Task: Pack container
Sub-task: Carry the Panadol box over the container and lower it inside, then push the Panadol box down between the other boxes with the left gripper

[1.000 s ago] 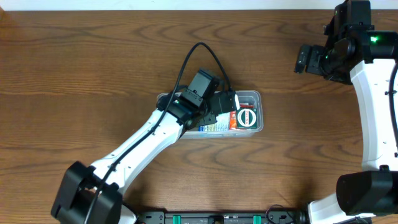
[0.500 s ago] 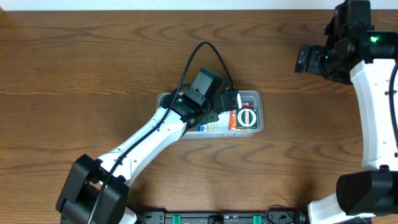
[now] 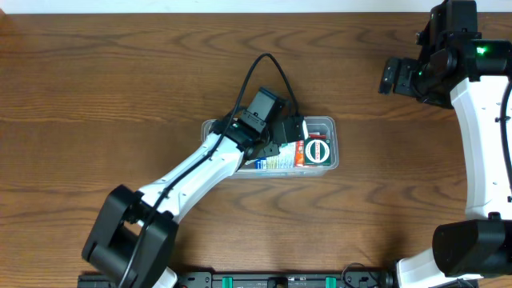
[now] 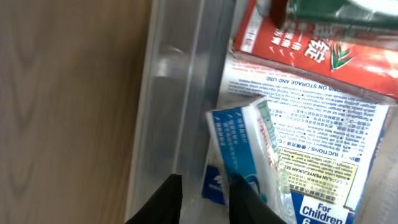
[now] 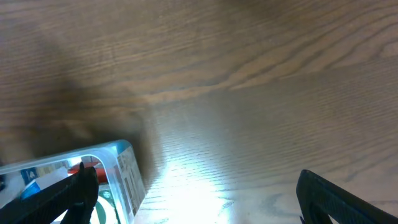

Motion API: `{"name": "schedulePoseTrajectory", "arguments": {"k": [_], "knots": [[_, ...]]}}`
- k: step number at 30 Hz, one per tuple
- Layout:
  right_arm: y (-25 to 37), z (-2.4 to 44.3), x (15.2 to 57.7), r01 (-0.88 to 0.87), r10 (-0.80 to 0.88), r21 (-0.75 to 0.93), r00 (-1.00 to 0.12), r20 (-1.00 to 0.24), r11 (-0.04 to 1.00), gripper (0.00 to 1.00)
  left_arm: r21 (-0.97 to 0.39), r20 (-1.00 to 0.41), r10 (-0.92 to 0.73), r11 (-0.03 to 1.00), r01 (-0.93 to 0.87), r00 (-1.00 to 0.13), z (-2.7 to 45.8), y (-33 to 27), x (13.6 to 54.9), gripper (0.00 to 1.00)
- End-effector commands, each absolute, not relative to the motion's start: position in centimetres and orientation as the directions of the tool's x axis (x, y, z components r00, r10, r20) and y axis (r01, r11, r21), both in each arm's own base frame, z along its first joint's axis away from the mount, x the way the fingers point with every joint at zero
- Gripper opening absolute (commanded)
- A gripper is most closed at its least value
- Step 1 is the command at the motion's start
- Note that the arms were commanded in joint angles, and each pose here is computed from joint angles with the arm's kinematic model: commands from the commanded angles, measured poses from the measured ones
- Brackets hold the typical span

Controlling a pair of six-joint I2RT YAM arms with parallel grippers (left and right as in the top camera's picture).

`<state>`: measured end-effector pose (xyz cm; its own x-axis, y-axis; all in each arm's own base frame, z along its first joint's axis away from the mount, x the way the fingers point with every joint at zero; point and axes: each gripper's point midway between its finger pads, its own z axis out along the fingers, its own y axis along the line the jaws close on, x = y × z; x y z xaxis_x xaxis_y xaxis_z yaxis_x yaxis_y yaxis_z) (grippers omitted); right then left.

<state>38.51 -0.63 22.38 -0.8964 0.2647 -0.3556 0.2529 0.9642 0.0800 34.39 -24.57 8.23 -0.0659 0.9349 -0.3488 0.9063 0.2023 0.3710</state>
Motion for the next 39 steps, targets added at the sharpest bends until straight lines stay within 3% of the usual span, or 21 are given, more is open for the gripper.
{"name": "schedulePoseTrajectory", "arguments": {"k": [1, 16, 27, 30, 39], "knots": [[-0.7, 22.5, 38.6, 0.25, 0.262, 0.082, -0.896, -0.359, 0.965, 0.99, 0.367, -0.337, 0.94, 0.19, 0.911, -0.061, 7.9, -24.7, 34.3, 0.26], [-0.7, 22.5, 38.6, 0.25, 0.262, 0.082, -0.896, -0.359, 0.965, 0.99, 0.38, -0.323, 0.945, 0.081, 0.922, 0.05, 7.9, -28.5, 31.3, 0.26], [-0.7, 22.5, 38.6, 0.25, 0.262, 0.082, -0.896, -0.359, 0.965, 0.99, 0.452, -0.243, 0.97, 0.104, 0.886, 0.011, 8.1, -27.0, 32.4, 0.26], [-0.7, 22.5, 38.6, 0.25, 0.262, 0.082, -0.896, -0.359, 0.965, 0.99, 0.501, -0.257, 0.965, 0.182, 0.846, -0.055, 8.8, -26.7, 33.7, 0.2], [-0.7, 22.5, 38.6, 0.25, 0.262, 0.082, -0.896, -0.359, 0.965, 0.99, 0.514, -0.432, 0.887, 0.391, 0.763, -0.163, 12.0, -27.7, 35.4, 0.19]]}}
